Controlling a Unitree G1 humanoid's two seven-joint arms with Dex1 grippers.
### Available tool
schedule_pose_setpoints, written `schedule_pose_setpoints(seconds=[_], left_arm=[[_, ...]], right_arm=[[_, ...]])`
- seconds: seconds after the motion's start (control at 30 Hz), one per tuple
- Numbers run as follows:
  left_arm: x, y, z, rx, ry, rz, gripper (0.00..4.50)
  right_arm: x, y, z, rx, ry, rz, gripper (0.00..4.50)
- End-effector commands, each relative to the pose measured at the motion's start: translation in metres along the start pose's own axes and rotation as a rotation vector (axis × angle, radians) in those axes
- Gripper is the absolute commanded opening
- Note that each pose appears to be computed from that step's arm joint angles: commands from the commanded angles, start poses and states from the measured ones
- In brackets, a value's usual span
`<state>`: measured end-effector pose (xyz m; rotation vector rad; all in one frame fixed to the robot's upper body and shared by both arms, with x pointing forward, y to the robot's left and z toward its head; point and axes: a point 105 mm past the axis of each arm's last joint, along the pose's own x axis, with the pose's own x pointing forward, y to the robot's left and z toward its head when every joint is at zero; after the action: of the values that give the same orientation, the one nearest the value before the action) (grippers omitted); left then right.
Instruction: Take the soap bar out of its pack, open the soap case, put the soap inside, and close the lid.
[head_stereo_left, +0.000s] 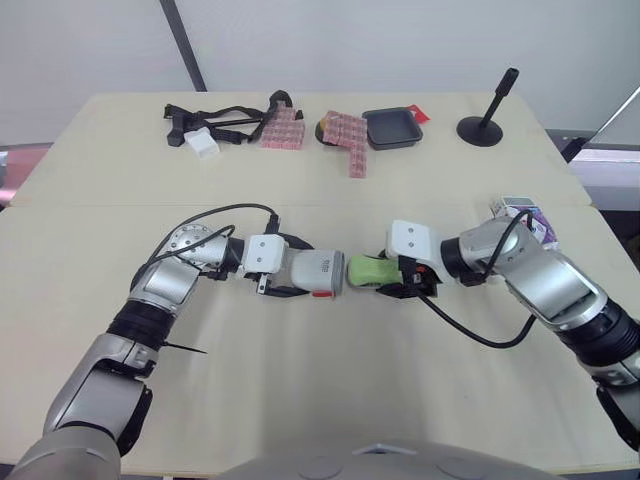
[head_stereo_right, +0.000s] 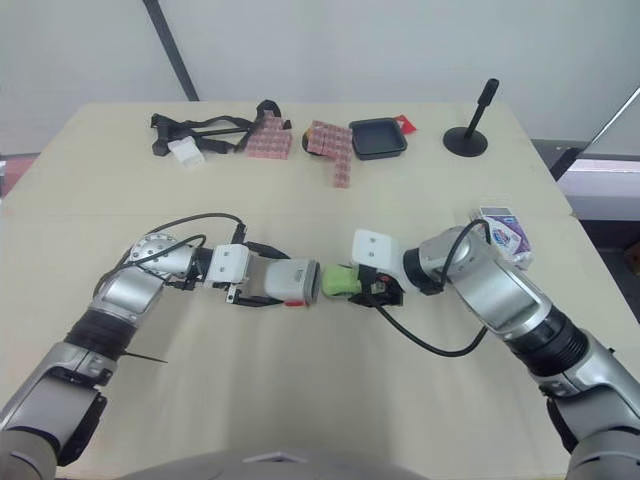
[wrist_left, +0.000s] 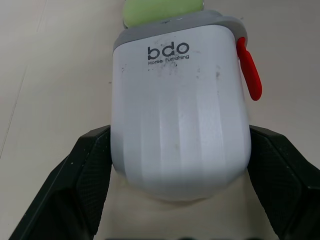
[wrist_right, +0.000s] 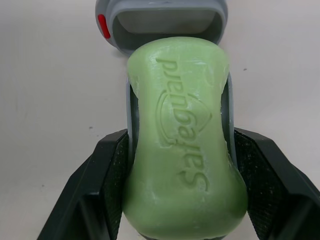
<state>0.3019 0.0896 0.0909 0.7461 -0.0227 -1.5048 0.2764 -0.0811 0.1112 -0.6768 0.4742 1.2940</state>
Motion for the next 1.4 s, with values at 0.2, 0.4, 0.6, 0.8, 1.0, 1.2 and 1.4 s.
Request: schedule_pose_setpoints(seconds=[0.2, 0.4, 0.6, 0.8, 1.0, 1.2, 1.4], left_arm=[[0.009, 0.006, 0.014, 0.047, -0.032, 0.009, 3.45], [0.013, 0.006, 0.018, 0.051, -0.048, 0.009, 3.45], [0.025, 0.005, 0.026, 0.053, -0.084, 0.008, 3.45], [0.032, 0.004, 0.030, 0.053, -0.095, 0.008, 3.45], [0.045, 0.003, 0.035, 0.056, -0.111, 0.015, 3.45], [0.046, 0.003, 0.034, 0.054, -0.103, 0.017, 3.45], [0.046, 0.002, 0.033, 0.056, -0.098, 0.008, 3.45]], right_arm=[[-0.002, 0.001, 0.011, -0.038, -0.010, 0.008, 2.58], [0.000, 0.002, 0.012, -0.036, 0.000, 0.021, 2.58], [0.004, 0.001, 0.014, -0.043, 0.009, 0.026, 2.58], [0.003, -0.002, 0.016, -0.048, 0.011, 0.017, 2.58], [0.000, -0.007, 0.019, -0.030, 0.008, -0.001, 3.08], [-0.006, -0.005, 0.017, -0.020, 0.003, 0.005, 4.45], [-0.017, -0.001, 0.008, -0.003, 0.013, 0.007, 4.45]])
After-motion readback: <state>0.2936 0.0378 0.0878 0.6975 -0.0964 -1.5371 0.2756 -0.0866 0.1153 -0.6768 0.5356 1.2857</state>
